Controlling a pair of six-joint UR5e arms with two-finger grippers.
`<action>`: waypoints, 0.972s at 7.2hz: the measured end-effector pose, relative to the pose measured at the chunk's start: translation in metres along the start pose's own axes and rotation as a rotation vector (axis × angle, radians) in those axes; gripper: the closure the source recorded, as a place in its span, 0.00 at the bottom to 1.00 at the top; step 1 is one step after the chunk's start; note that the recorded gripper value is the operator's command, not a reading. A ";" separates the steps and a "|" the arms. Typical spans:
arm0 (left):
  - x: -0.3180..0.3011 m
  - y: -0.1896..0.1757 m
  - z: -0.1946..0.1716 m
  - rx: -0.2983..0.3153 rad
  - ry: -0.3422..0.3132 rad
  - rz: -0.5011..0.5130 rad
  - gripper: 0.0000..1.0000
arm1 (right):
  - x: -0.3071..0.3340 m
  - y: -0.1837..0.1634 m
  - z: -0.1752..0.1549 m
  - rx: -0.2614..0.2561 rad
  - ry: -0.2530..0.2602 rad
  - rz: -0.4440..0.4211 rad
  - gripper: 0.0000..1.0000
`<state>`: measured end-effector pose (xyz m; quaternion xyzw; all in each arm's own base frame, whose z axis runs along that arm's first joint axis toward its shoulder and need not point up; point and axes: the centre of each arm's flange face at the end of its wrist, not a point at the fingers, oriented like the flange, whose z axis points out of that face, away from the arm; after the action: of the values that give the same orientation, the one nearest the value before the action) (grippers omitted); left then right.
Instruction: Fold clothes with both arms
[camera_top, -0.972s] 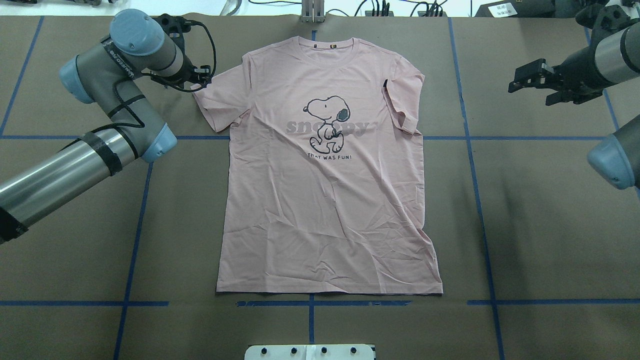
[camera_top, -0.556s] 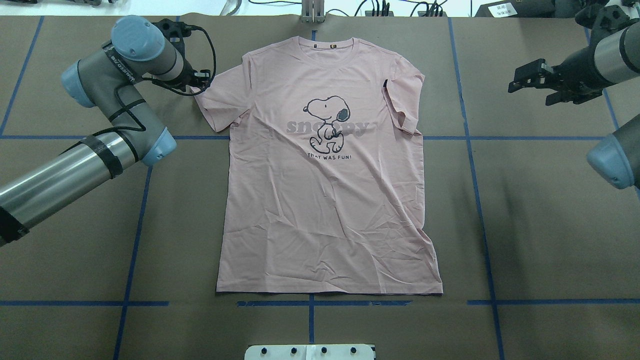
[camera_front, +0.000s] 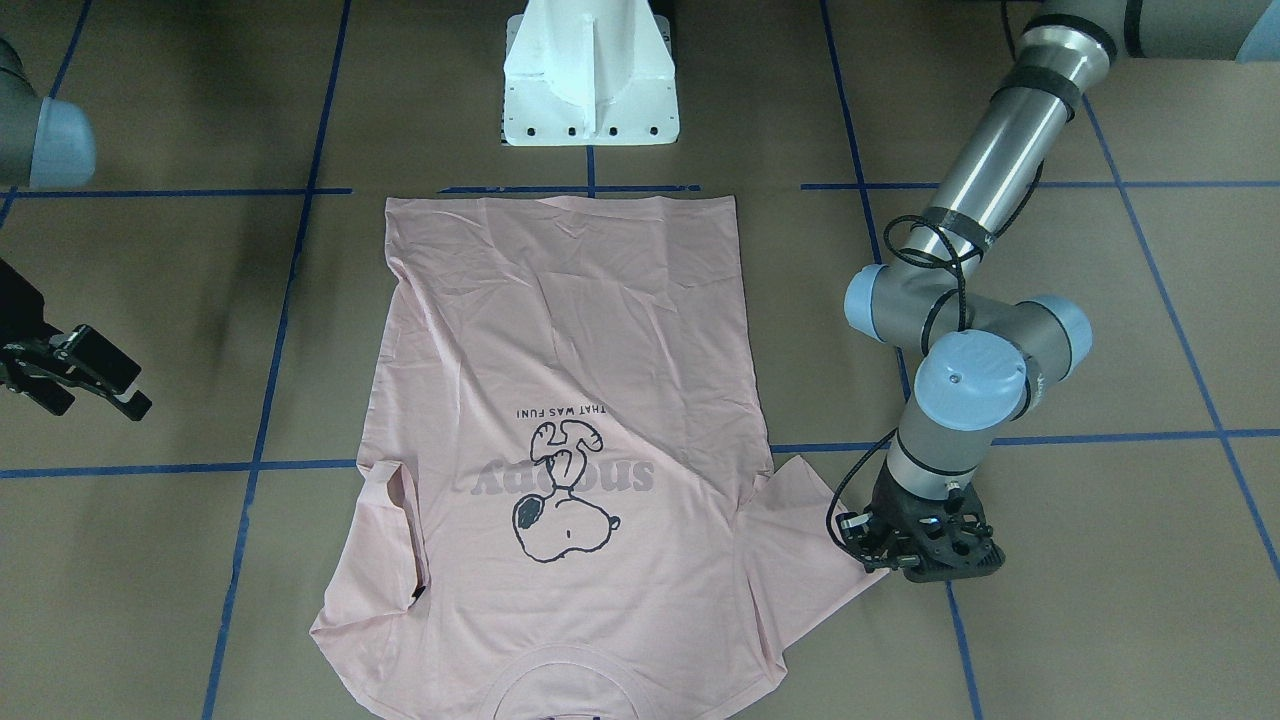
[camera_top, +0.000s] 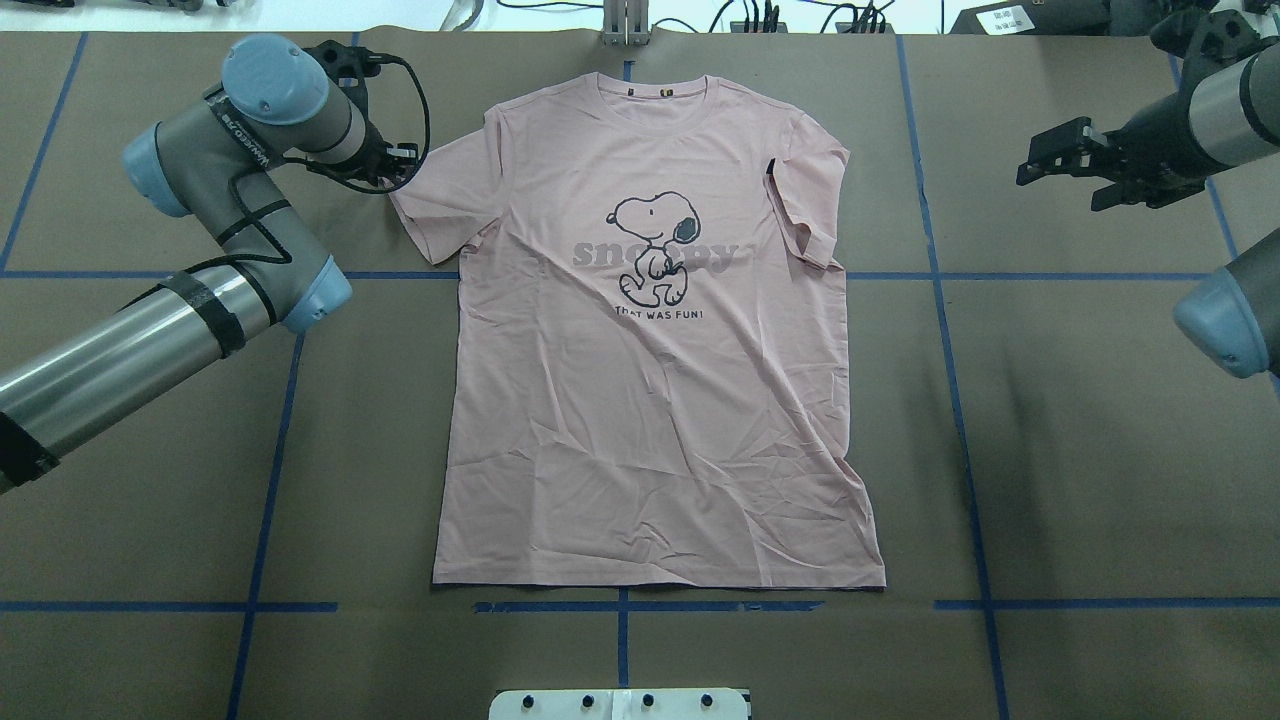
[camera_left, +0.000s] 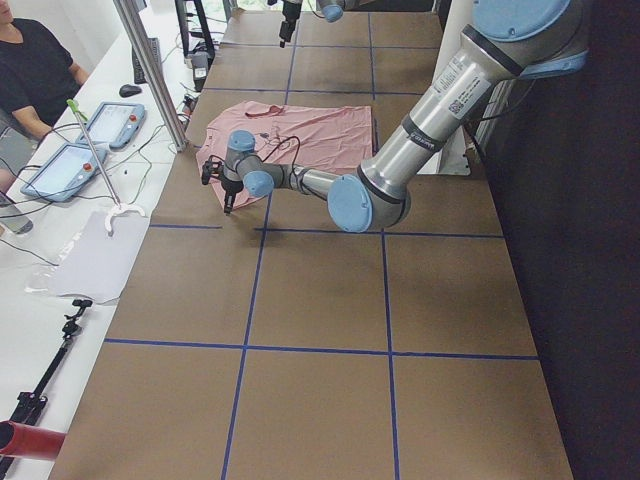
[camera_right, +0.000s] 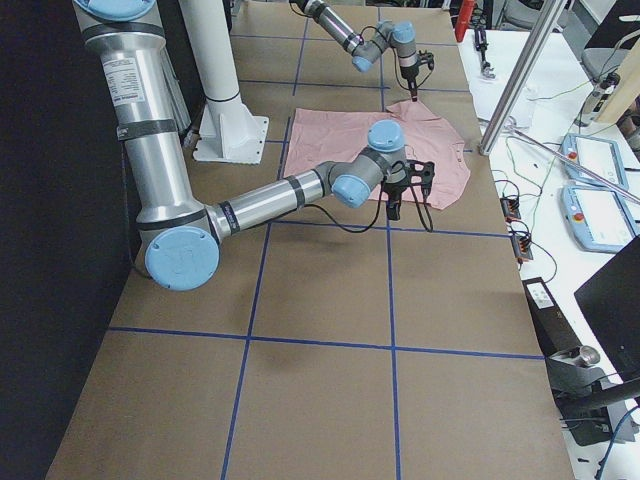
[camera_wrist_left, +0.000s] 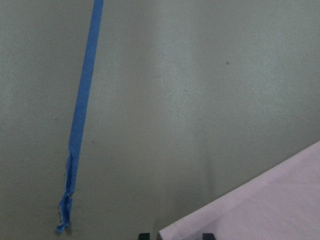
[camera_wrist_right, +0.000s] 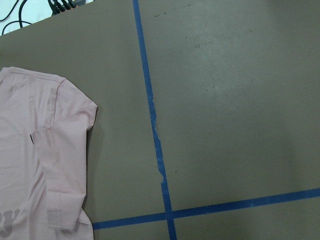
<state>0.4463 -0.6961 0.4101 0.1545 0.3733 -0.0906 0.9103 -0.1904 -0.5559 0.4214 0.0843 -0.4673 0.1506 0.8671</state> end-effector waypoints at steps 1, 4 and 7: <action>0.005 -0.002 -0.003 0.003 0.006 0.004 1.00 | 0.000 0.000 -0.001 0.001 -0.001 0.000 0.00; 0.038 -0.013 -0.038 0.023 0.066 0.015 1.00 | -0.002 -0.001 -0.002 0.002 -0.004 -0.002 0.00; 0.105 0.008 -0.102 -0.010 0.108 -0.052 1.00 | -0.006 -0.003 -0.002 0.005 -0.007 -0.006 0.00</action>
<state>0.4558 -0.6578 0.2691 0.1452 0.4260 -0.1038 0.8870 -0.1908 -0.5588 0.4151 0.0884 -0.4697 0.1488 0.8657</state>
